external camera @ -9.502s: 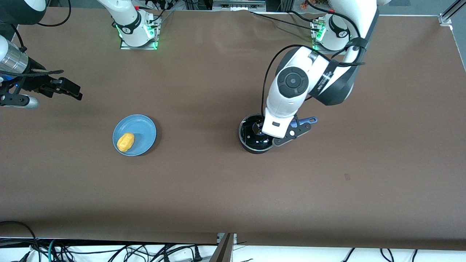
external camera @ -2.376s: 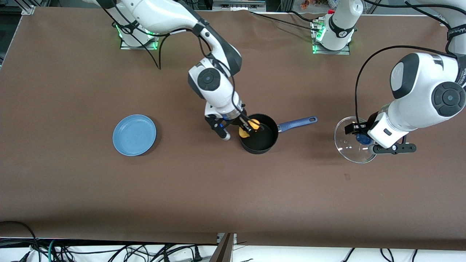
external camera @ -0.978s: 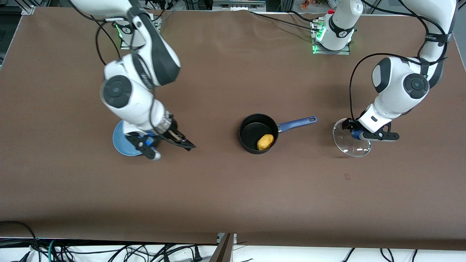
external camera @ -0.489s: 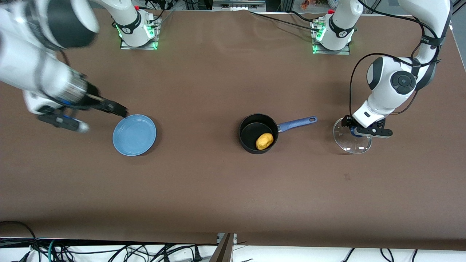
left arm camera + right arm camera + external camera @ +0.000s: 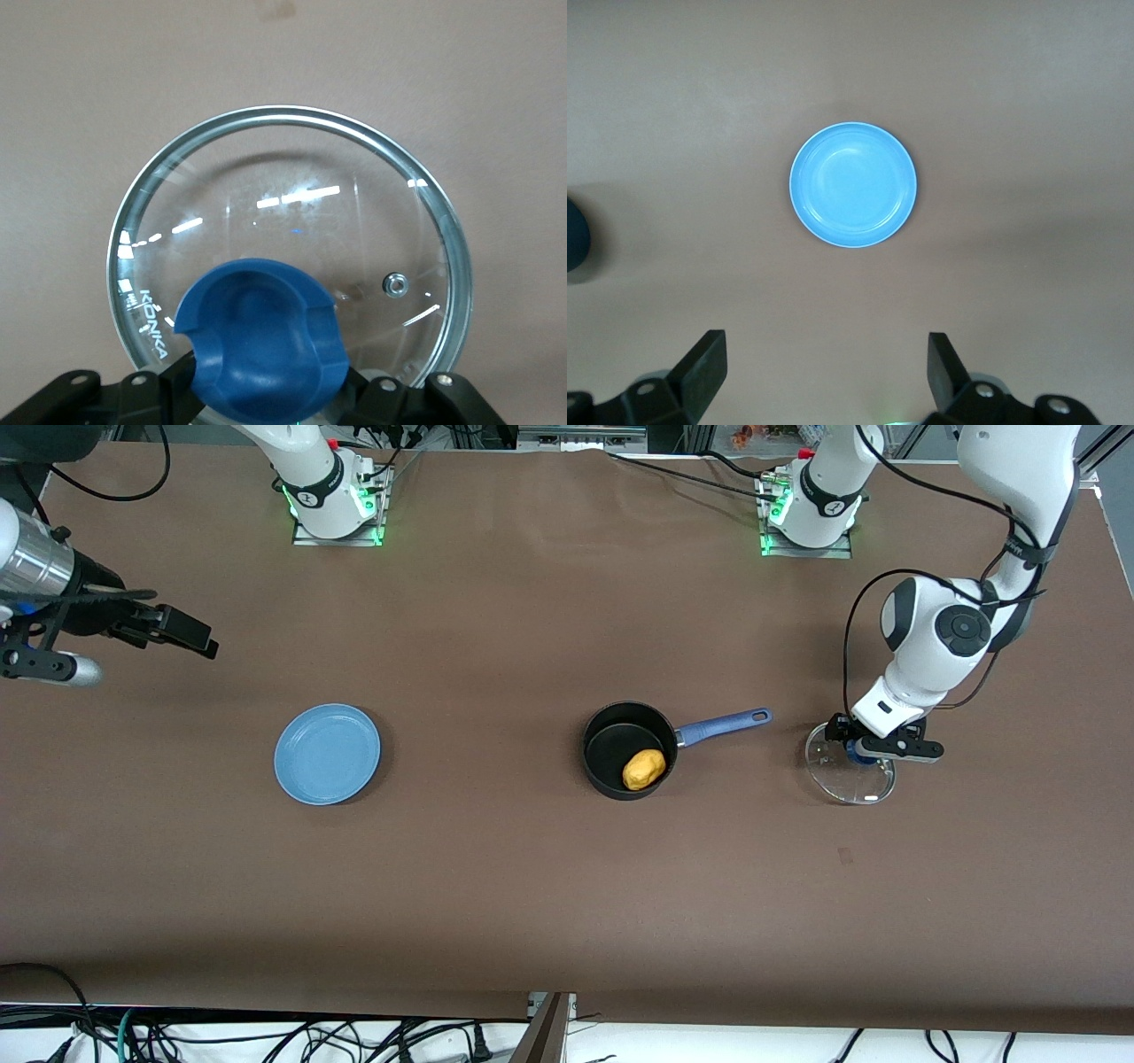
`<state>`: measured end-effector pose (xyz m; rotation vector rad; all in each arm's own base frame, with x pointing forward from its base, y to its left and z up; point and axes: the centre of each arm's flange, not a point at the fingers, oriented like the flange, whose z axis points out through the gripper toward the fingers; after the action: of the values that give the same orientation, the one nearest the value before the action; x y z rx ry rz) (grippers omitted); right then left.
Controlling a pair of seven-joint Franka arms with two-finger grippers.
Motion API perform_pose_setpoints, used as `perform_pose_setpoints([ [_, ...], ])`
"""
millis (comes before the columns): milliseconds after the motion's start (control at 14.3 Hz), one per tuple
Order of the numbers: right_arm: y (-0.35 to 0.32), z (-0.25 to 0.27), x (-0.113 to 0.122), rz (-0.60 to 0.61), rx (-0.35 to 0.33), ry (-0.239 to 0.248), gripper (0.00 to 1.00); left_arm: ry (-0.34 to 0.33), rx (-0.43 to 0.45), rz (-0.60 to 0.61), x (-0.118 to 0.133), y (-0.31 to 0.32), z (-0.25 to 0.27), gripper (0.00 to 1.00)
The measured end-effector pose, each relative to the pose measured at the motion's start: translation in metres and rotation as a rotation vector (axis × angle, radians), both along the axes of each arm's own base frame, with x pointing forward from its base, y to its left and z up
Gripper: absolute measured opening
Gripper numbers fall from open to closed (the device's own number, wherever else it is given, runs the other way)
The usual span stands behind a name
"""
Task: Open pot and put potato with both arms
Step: 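Lower the glass lid onto the table with the left gripper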
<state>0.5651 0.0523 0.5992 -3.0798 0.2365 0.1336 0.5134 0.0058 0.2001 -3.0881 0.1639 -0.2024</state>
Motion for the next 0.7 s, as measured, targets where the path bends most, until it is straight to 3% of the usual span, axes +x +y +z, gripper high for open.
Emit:
perform_pose_setpoints([
  [349, -0.007, 0.006, -0.002, 0.038, -0.037, -0.016, 1.0, -0.002, -0.004, 0.004, -0.003, 0.003, -0.01, 0.49],
  [699, -0.013, 0.004, 0.001, 0.075, -0.085, -0.022, 1.0, -0.009, -0.004, -0.001, -0.001, 0.002, -0.008, 0.96],
])
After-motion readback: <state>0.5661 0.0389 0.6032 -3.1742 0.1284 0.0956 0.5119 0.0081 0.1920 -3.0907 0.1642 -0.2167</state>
